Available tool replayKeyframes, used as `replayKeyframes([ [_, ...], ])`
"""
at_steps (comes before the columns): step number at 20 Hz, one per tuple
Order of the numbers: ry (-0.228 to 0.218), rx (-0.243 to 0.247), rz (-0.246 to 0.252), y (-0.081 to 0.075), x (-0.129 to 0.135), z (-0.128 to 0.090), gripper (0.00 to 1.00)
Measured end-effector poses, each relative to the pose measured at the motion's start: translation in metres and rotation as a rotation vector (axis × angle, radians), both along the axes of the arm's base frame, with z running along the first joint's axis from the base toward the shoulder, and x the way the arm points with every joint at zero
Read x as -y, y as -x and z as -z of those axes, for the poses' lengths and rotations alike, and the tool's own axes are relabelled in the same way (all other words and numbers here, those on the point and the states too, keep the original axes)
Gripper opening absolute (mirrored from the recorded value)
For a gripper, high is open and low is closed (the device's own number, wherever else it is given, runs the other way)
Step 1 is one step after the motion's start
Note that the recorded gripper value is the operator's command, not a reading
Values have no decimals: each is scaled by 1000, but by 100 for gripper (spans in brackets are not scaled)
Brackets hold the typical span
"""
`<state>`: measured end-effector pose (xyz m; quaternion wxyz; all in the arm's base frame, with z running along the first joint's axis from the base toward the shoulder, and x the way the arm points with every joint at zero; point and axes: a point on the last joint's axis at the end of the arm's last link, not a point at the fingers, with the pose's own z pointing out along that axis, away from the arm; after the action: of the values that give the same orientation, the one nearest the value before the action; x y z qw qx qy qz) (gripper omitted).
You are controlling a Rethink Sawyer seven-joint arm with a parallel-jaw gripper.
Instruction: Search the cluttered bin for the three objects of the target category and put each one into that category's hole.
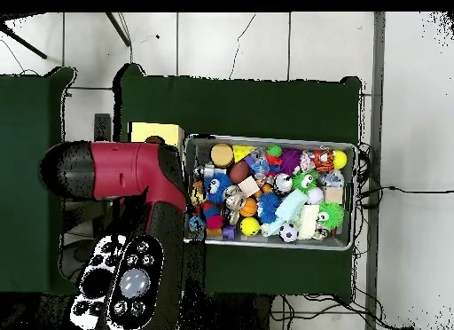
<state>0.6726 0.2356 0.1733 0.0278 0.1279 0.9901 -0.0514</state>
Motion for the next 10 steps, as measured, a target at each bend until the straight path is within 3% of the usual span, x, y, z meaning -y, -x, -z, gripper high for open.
replayKeyframes([
  [10,1,-17,40,-6,25,11,0],
])
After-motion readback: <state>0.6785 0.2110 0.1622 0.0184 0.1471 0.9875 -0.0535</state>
